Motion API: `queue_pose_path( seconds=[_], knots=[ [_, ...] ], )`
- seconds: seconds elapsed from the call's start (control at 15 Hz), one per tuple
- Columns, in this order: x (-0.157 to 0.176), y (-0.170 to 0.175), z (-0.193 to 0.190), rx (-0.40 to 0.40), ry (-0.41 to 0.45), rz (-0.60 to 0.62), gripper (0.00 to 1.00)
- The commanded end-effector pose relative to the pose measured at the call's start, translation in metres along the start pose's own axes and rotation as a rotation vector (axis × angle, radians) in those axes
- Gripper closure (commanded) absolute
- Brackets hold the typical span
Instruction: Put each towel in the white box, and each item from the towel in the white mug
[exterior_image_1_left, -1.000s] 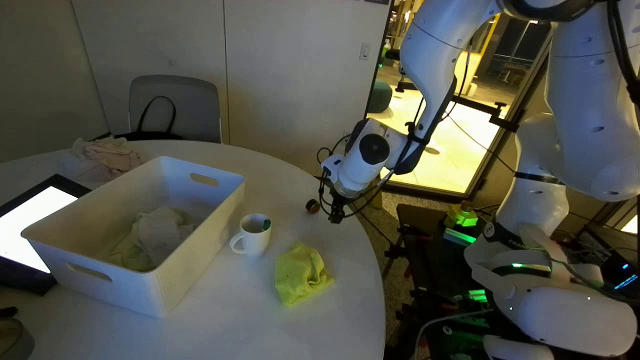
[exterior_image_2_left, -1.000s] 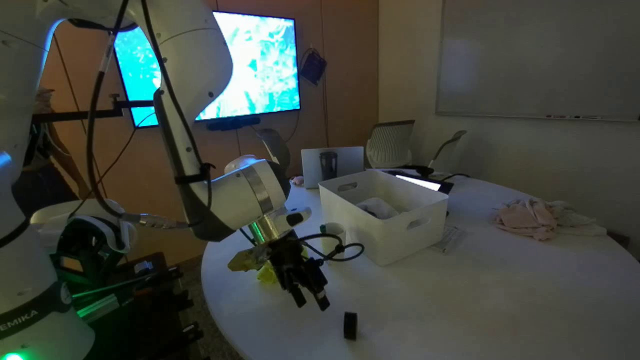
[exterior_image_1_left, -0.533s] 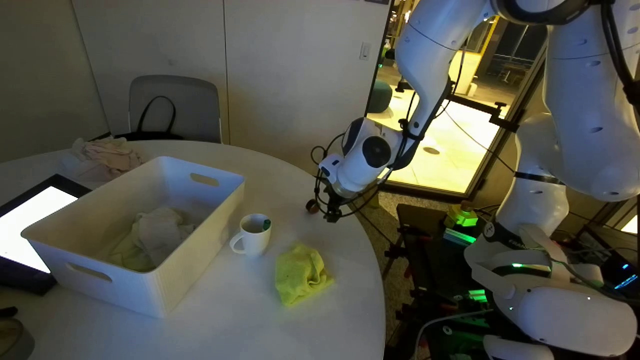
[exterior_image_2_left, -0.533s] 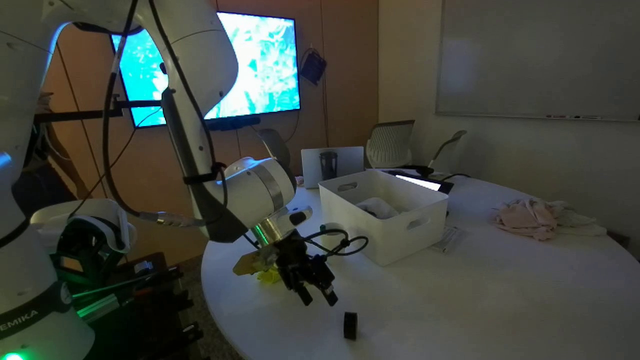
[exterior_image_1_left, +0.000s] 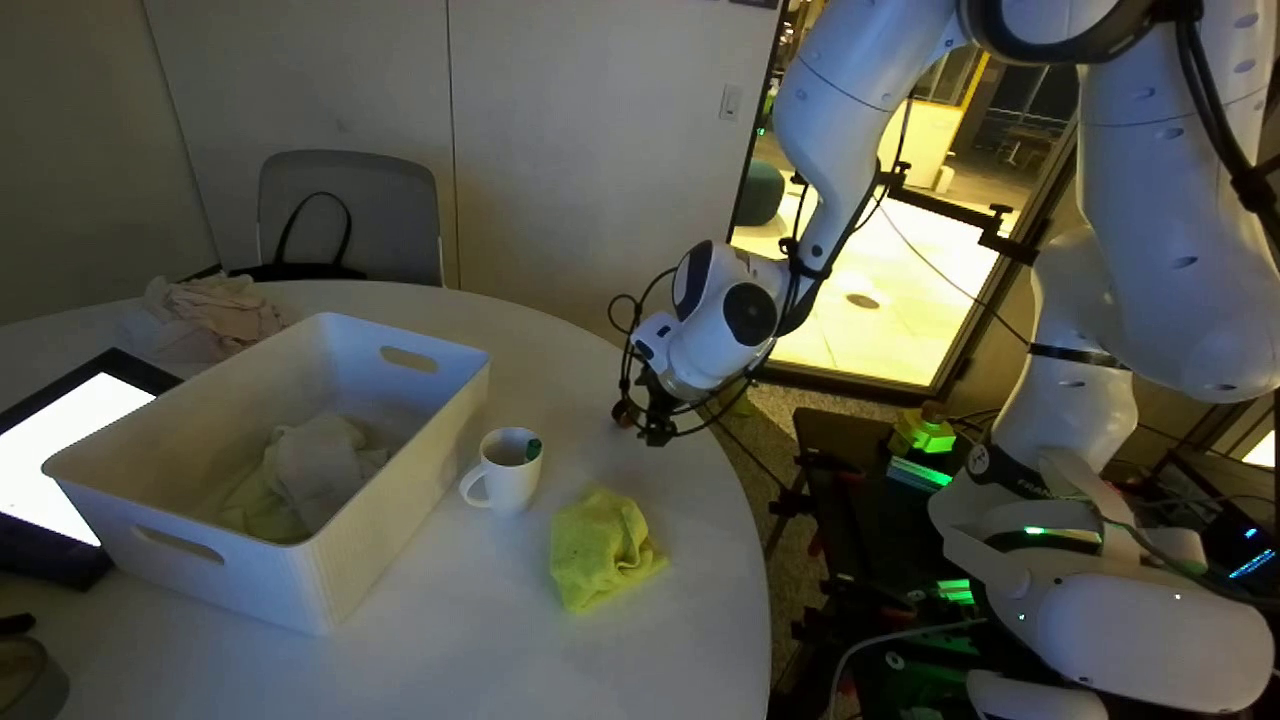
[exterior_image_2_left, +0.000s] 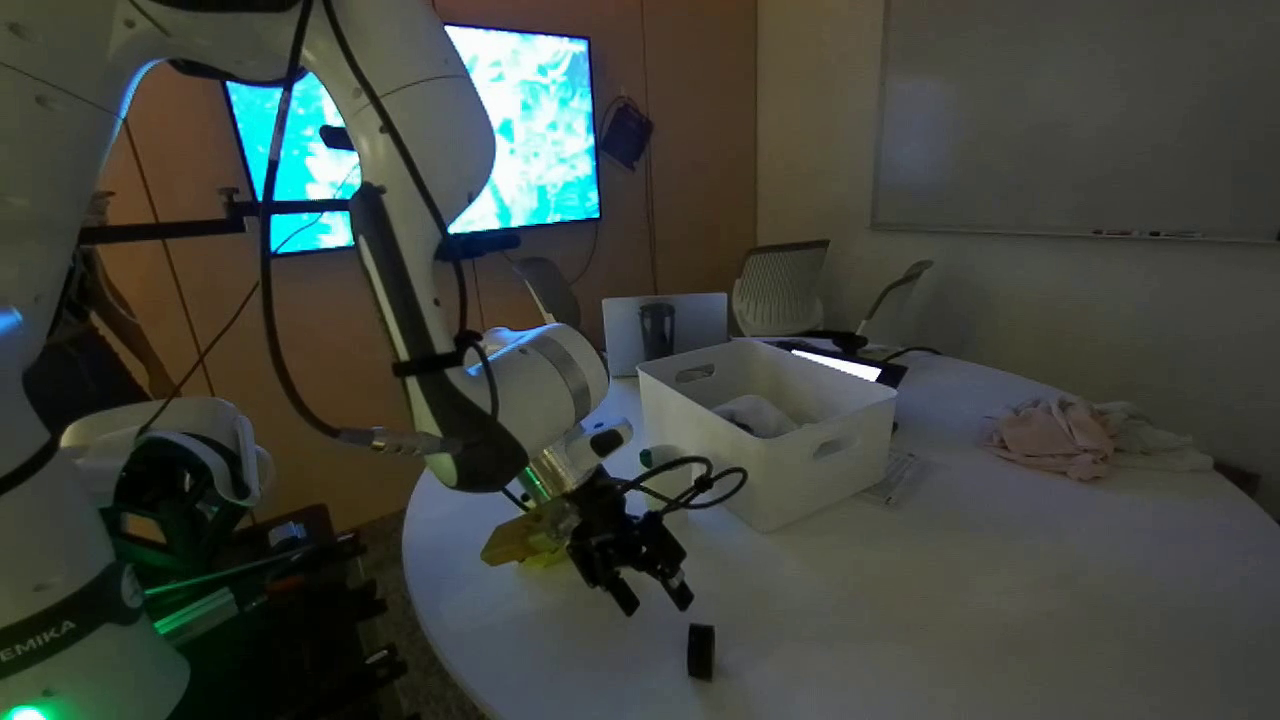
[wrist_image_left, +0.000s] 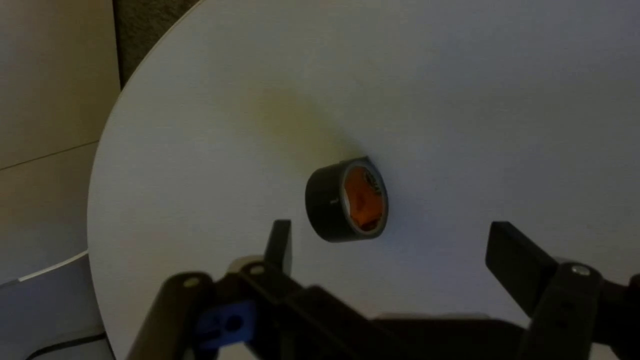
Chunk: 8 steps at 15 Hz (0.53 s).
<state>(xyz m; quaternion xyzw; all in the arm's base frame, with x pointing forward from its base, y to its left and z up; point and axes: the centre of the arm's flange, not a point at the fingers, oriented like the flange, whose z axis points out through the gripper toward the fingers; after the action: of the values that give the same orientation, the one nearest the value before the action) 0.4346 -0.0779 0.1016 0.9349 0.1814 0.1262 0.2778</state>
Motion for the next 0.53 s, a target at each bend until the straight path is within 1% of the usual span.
queue_pose_path(
  seconds=[0.0,0.47],
  knots=[
    [0.003,0.003,0.017,-0.014,0.031,-0.017,0.00],
    [0.005,0.016,0.031,-0.060,0.024,-0.014,0.00]
  ],
)
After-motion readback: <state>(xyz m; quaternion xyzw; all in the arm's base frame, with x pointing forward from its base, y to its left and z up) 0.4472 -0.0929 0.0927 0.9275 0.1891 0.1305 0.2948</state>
